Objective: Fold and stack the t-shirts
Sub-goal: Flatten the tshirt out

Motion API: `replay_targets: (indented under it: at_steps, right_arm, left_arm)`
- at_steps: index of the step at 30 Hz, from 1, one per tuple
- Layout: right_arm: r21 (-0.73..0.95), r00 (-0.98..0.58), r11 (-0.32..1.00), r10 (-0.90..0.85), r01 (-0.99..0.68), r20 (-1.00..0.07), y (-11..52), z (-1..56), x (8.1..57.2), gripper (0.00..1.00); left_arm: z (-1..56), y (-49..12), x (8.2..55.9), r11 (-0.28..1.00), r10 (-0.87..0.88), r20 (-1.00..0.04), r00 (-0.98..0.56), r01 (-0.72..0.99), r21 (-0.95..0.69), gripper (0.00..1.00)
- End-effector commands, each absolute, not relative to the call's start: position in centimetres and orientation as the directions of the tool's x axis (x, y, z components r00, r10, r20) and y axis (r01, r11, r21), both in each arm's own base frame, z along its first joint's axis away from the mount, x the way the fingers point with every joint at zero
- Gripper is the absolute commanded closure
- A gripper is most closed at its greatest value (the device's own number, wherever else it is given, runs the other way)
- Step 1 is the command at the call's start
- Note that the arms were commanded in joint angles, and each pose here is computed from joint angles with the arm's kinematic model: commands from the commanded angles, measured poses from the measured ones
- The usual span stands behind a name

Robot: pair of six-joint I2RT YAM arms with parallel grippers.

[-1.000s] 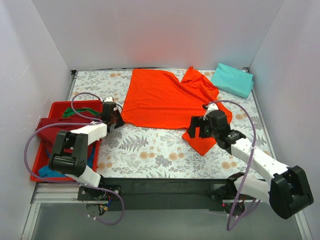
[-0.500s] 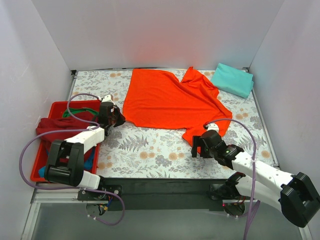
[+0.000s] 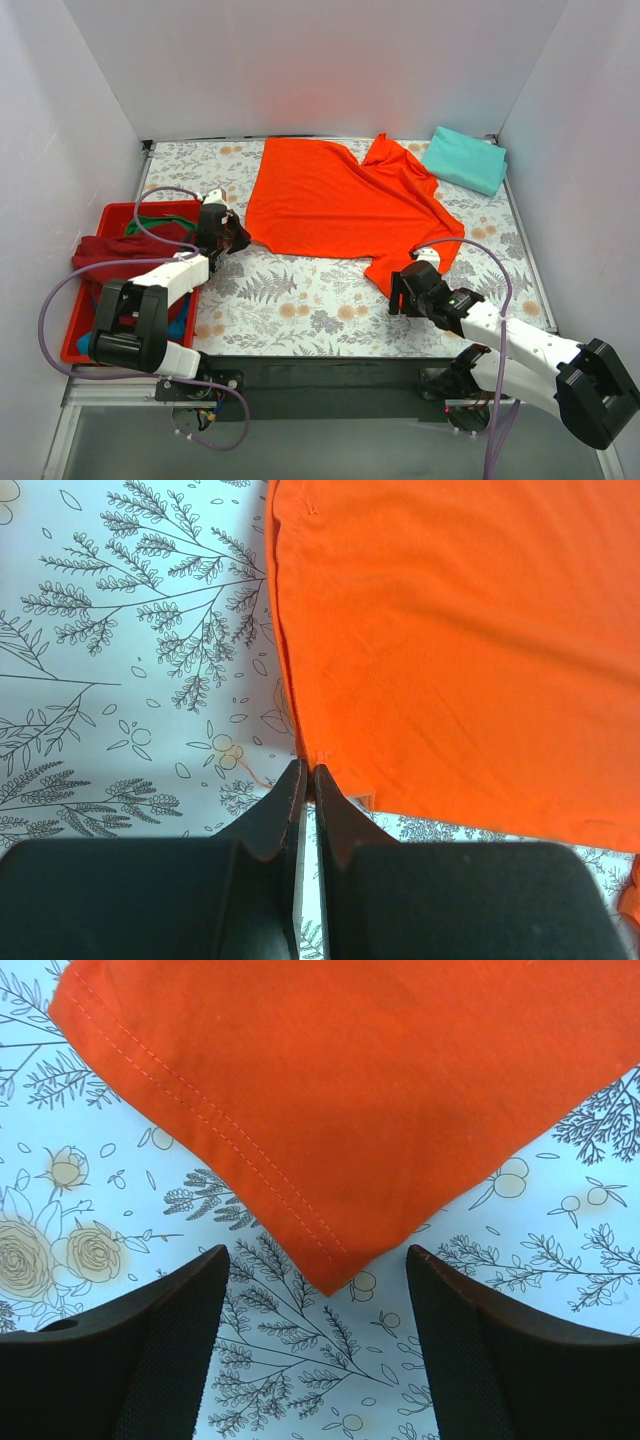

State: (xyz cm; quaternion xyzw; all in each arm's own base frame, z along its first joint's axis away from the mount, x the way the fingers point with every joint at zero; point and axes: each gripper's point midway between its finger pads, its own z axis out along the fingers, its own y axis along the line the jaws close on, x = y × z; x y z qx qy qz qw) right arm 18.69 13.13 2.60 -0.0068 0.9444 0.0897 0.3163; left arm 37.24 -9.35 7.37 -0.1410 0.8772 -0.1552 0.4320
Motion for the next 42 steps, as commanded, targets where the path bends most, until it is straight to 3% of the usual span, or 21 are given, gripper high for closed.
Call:
replay_targets:
  at_steps: [1, 10, 27, 33, 36, 40, 42]
  right_arm:
    - [0.151, -0.804, 0.988, 0.057, -0.042, -0.593, 12.8, 2.3, 18.6, 0.25]
    - [0.140, -0.813, 0.990, 0.060, -0.027, -0.579, 12.4, 1.7, 18.2, 0.50]
    - [0.130, -0.856, 0.991, 0.049, -0.021, -0.514, 12.1, 0.6, 16.3, 0.54]
    - [0.121, -0.860, 0.993, 0.048, -0.016, -0.507, 12.0, 0.7, 16.0, 0.62]
    - [0.108, -0.864, 0.994, 0.046, -0.010, -0.501, 11.7, 0.5, 15.8, 0.71]
    - [0.105, -0.871, 0.994, 0.038, -0.016, -0.490, 11.8, 0.4, 15.6, 0.94]
    - [0.109, -0.874, 0.994, 0.034, -0.022, -0.485, 12.0, 0.5, 15.5, 0.99]
  left_arm:
    - [8.4, -9.4, 37.5, 0.907, -0.389, -0.728, -0.564, -0.098, -0.409, 1.00]
    - [8.1, -9.4, 37.7, 0.908, -0.388, -0.725, -0.570, -0.101, -0.406, 1.00]
    - [8.1, -9.9, 37.5, 0.905, -0.384, -0.716, -0.583, -0.082, -0.418, 1.00]
    - [8.1, -9.9, 37.5, 0.904, -0.385, -0.715, -0.583, -0.082, -0.420, 1.00]
    - [8.1, -9.9, 37.5, 0.905, -0.384, -0.716, -0.583, -0.081, -0.419, 1.00]
    - [8.2, -9.8, 37.5, 0.905, -0.385, -0.716, -0.583, -0.086, -0.417, 1.00]
    - [8.1, -9.7, 37.5, 0.907, -0.385, -0.715, -0.583, -0.095, -0.411, 1.00]
